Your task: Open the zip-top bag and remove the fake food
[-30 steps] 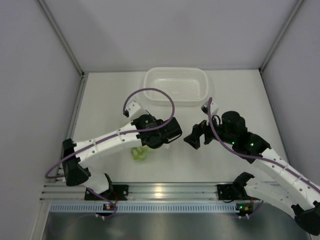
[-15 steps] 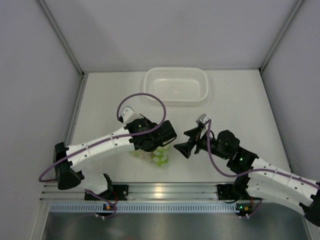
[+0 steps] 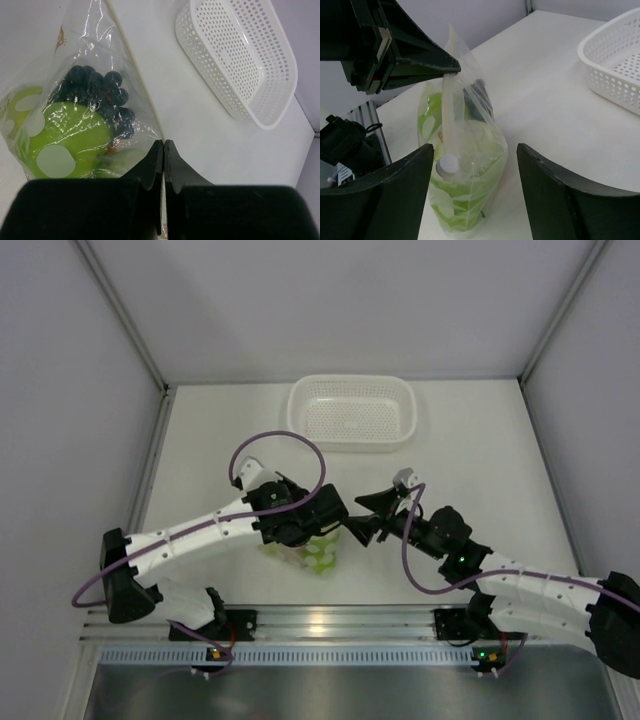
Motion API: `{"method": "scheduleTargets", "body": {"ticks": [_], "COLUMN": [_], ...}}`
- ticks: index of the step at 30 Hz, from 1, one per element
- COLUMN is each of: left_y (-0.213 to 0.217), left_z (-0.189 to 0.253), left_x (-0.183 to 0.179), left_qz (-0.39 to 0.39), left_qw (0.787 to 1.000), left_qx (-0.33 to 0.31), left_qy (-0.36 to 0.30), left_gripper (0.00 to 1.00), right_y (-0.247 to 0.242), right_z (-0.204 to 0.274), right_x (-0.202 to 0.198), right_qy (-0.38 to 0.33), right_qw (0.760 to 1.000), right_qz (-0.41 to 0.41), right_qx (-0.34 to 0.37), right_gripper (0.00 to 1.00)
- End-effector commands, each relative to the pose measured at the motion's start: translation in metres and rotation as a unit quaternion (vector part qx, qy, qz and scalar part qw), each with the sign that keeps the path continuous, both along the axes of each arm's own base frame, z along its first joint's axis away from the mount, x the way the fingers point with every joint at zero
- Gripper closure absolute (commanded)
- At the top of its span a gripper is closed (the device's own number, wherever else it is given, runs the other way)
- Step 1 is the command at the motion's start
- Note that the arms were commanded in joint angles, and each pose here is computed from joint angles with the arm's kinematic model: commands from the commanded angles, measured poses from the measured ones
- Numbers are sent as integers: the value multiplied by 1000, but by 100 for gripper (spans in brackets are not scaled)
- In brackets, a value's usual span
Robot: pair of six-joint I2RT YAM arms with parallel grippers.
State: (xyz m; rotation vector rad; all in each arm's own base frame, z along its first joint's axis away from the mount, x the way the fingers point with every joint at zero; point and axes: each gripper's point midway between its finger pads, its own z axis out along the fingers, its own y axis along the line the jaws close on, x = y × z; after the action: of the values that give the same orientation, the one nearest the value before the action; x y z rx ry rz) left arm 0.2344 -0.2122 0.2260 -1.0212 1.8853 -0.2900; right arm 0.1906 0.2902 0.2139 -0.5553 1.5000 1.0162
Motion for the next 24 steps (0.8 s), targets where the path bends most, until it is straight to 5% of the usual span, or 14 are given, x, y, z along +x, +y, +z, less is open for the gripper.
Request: {"method": "scheduleTargets", "body": {"ticks": [1, 11, 14, 18, 24], "left_y": [-5, -2, -2, 0, 6], "left_z": [18, 20, 19, 22, 25], "left_x": [4, 2, 2, 1, 2], "left_qz": [54, 55, 56, 52, 46], "left_qw": [991, 990, 990, 990, 992], "left_qx": [-120, -127, -128, -125, -110], "left_qy": [-35, -36, -35, -38, -48], "left_gripper": [100, 100, 100, 100, 96], "right_y": [11, 25, 27, 28, 31], "right_z": [33, 17, 11, 15, 25], "right_x": [-4, -6, -3, 4, 8], "right_qy": [-48, -59, -59, -68, -82], "right_qw": [997, 997, 998, 998, 996], "right_qz": [19, 34, 29, 17, 17], "right_qx": [57, 33, 20, 7, -20], "right_gripper": [33, 39, 54, 86, 98]}}
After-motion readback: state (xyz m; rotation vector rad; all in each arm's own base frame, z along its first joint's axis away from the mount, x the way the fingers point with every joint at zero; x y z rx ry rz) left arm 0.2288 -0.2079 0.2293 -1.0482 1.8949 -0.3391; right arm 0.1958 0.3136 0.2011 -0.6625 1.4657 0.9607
